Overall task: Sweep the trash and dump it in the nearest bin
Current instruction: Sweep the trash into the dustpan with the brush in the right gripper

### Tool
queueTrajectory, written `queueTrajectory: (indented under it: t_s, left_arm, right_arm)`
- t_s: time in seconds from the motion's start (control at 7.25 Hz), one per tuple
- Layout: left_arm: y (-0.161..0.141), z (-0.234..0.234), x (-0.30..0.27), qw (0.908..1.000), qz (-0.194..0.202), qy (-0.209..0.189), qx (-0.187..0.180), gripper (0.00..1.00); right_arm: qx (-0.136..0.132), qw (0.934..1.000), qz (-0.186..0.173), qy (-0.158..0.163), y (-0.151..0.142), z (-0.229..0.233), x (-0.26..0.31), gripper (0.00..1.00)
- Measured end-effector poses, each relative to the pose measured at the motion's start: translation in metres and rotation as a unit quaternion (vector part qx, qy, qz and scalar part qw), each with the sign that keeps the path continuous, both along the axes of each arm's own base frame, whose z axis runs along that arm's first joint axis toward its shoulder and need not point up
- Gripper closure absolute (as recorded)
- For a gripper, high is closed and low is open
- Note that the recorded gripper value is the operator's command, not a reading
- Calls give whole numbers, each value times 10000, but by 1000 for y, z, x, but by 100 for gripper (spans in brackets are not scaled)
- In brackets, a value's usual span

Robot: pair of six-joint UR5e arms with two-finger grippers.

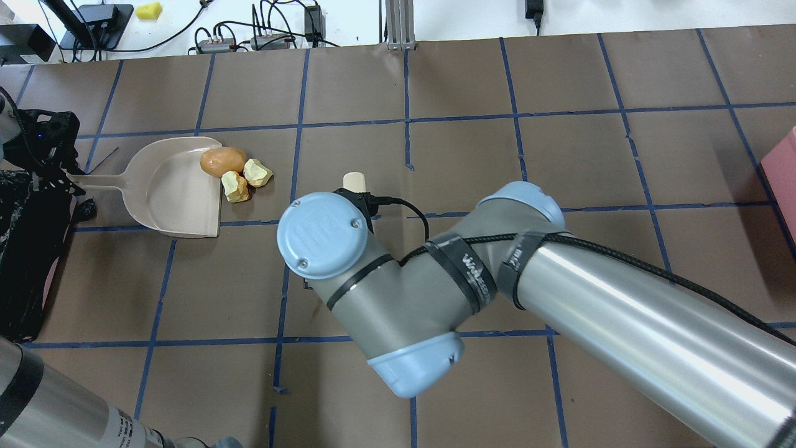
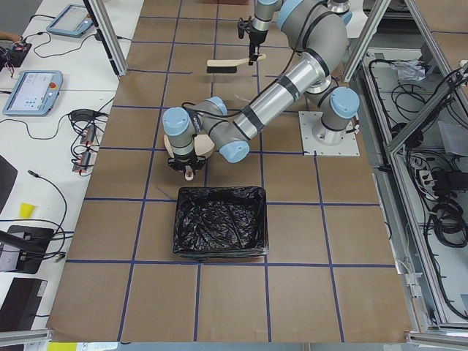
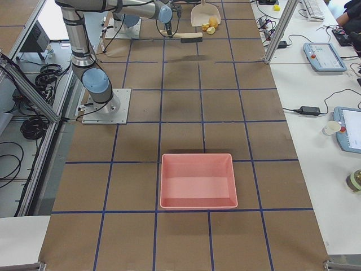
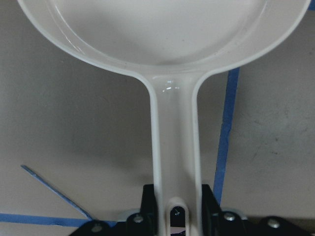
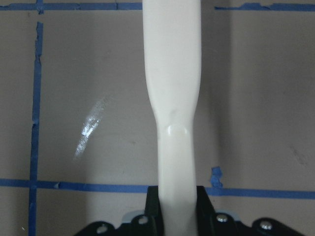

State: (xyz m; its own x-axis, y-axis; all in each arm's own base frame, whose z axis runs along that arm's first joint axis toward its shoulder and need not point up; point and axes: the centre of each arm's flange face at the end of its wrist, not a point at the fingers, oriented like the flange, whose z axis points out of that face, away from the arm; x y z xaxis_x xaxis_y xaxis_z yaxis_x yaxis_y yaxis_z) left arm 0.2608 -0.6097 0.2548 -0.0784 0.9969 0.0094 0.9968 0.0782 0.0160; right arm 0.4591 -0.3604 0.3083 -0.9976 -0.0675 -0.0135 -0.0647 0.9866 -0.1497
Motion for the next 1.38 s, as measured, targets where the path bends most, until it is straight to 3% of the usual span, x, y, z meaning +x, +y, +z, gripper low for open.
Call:
queueTrajectory:
  t_s: [0.41, 0.69, 1.38]
  left_arm:
    - [5, -1, -2, 10000, -18, 9, 12, 100]
    - [6, -4, -3, 10000, -12, 20, 27, 100]
    - [7, -5, -4, 10000, -10, 10, 13, 100]
  right_arm:
    - [239, 9995, 61, 177, -72, 7, 70, 92]
    - [254, 9994, 88, 198, -104, -18, 110, 91]
    - [180, 9995, 233, 119, -136, -68, 163, 89]
